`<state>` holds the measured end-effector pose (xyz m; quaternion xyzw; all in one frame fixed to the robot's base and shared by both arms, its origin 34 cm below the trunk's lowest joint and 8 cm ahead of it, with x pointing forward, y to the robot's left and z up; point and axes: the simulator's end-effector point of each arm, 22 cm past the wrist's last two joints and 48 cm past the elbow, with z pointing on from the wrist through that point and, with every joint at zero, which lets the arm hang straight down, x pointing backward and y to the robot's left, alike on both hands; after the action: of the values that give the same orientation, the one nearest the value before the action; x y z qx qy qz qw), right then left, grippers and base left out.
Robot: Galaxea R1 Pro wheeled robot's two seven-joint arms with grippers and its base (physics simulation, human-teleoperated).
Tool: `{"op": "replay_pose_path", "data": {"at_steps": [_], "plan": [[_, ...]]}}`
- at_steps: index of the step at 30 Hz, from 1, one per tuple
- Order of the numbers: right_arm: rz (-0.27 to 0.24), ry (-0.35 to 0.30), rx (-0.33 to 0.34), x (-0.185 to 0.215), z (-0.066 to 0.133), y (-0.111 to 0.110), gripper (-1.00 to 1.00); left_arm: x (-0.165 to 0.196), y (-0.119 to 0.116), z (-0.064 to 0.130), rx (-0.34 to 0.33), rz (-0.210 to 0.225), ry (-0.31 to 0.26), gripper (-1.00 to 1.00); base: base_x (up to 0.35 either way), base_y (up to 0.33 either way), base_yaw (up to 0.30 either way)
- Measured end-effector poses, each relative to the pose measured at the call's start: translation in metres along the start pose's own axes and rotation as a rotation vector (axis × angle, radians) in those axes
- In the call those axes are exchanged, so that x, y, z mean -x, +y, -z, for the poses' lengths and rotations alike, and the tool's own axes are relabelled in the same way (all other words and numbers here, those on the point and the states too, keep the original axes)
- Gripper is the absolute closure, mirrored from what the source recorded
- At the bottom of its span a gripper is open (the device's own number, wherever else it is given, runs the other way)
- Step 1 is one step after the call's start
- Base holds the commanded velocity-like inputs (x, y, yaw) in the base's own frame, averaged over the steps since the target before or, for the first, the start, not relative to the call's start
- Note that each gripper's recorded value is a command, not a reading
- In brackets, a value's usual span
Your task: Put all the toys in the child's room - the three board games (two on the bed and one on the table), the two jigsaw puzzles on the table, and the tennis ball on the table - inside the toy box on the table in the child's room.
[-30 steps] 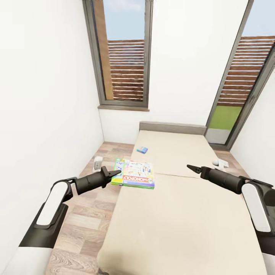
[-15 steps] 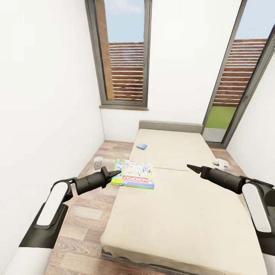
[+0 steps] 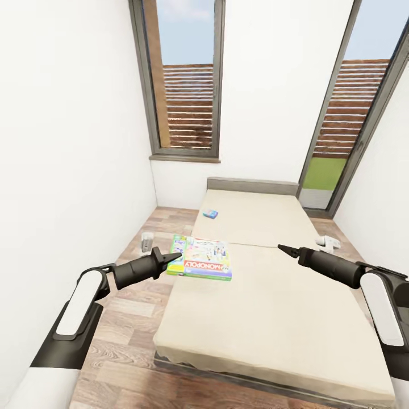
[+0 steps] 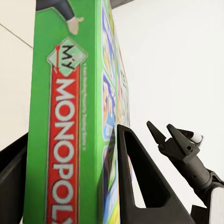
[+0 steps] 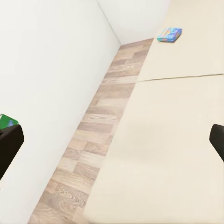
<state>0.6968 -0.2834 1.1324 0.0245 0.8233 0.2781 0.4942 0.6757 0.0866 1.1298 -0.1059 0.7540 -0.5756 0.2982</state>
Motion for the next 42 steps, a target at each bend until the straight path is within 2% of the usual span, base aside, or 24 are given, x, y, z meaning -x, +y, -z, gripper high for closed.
{"op": "replay_pose_path", "data": {"at_steps": [11,42], "plan": [[-0.001,-0.001,0.002,0.0005,0.0005,0.0011,-1.00,-0.0009,-0.0065,-0.0032,-0.016,0.004,-0.003,1.00,-0.022,0.000,0.146],[-0.003,0.004,0.000,-0.0021,-0.0016,-0.0005,-1.00,-0.0013,-0.0035,-0.0049,-0.010,0.008,-0.001,1.00,-0.001,0.000,0.260]]}}
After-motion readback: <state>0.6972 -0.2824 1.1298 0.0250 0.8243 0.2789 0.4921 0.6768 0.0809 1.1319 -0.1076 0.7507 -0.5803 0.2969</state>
